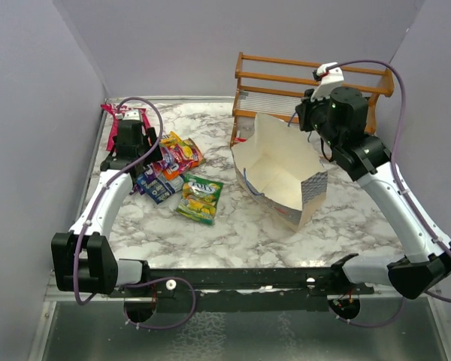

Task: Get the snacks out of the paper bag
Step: Adjust the paper bag at the center of the board.

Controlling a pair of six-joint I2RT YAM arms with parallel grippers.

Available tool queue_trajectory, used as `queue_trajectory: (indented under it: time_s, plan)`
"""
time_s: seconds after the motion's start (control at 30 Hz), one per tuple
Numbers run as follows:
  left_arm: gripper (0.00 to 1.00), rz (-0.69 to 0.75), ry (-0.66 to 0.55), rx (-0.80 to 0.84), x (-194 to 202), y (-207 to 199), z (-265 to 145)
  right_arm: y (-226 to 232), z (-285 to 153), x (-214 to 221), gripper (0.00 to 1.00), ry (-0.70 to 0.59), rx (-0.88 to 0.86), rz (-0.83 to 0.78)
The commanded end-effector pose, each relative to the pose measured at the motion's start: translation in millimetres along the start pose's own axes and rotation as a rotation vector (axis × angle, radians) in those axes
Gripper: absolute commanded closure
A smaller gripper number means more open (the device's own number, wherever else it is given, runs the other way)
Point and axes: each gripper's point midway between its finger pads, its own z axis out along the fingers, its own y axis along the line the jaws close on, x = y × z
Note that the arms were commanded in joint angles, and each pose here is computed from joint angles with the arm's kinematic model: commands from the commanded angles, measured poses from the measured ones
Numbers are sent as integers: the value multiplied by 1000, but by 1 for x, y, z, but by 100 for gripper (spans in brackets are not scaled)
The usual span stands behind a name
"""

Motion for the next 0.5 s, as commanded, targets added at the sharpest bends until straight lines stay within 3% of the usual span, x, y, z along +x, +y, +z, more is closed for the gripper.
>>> queue_trajectory:
  time_s: [0.0,0.17,0.27,0.47]
  plan:
    - [27,5,-32,73,-9,-11,-7,-28,3,10,95,20,62,-21]
    - [26,31,-50,141,-10,-21,-15,-69,8,27,86,91,210,-49]
    - [25,46,-82,167,-14,-25,-22,-73,0,14,59,51,217,-56]
    - [24,84,-191,271,-31,-41,-46,-63,-22,-22,23,-30,155,-42]
